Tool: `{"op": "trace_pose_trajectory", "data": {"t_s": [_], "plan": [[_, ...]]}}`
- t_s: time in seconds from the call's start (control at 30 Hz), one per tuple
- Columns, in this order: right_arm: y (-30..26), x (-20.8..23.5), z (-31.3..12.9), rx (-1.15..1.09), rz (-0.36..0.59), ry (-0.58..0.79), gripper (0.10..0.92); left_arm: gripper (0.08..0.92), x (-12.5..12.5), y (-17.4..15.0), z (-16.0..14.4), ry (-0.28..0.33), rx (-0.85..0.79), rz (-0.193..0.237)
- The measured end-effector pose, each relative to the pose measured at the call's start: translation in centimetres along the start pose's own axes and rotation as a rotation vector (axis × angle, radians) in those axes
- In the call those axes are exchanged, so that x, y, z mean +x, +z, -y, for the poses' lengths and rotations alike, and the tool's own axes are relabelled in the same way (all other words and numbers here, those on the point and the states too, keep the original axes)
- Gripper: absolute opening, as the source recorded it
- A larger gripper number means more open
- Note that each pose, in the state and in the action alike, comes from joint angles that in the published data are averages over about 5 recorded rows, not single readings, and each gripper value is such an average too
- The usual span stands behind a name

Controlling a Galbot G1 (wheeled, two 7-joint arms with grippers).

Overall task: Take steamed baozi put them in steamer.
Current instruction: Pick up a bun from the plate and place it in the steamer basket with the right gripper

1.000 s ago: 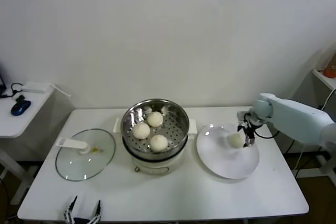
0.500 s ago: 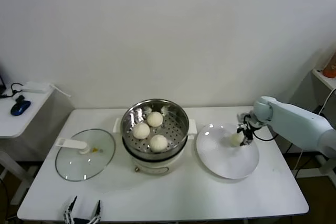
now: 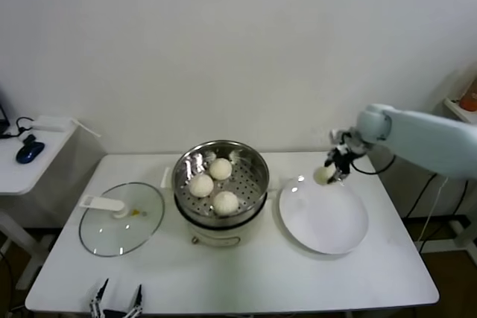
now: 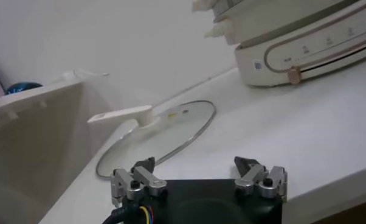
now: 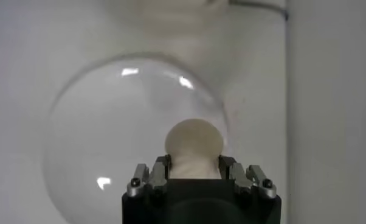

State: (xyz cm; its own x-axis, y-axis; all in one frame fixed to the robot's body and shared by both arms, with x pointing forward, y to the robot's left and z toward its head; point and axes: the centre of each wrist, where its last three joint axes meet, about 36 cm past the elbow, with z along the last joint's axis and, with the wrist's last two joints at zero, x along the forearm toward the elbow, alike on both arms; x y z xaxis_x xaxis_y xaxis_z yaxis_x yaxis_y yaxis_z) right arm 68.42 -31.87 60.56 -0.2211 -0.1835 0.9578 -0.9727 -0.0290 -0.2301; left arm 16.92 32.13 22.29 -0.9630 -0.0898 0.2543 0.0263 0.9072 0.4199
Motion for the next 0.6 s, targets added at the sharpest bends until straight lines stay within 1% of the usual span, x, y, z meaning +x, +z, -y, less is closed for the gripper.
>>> {"op": "trace_pose_trajectory", "data": {"t_s": [0.13, 0.3, 0.43, 0.6], "plan": [[-4.5, 4.7, 0.1, -0.007, 0.065, 0.030, 0.544, 0.823, -0.2, -0.1, 0.0, 0.003, 0.002, 0.005], [-10.1, 7.9, -0.9, -0.045, 0.132, 0.046, 0.565, 0.823, -0.7, -0.3, -0.1, 0.009, 0.005, 0.013], [-14.1, 8.5, -1.6, -0.065, 0.153, 0.046, 0.591, 0.823, -0.9, -0.5, -0.3, 0.004, 0.008, 0.014], [-18.1, 7.0, -2.1, -0.065, 0.155, 0.029, 0.594, 0.823, -0.9, -0.5, -0.4, -0.005, 0.014, 0.011]]}}
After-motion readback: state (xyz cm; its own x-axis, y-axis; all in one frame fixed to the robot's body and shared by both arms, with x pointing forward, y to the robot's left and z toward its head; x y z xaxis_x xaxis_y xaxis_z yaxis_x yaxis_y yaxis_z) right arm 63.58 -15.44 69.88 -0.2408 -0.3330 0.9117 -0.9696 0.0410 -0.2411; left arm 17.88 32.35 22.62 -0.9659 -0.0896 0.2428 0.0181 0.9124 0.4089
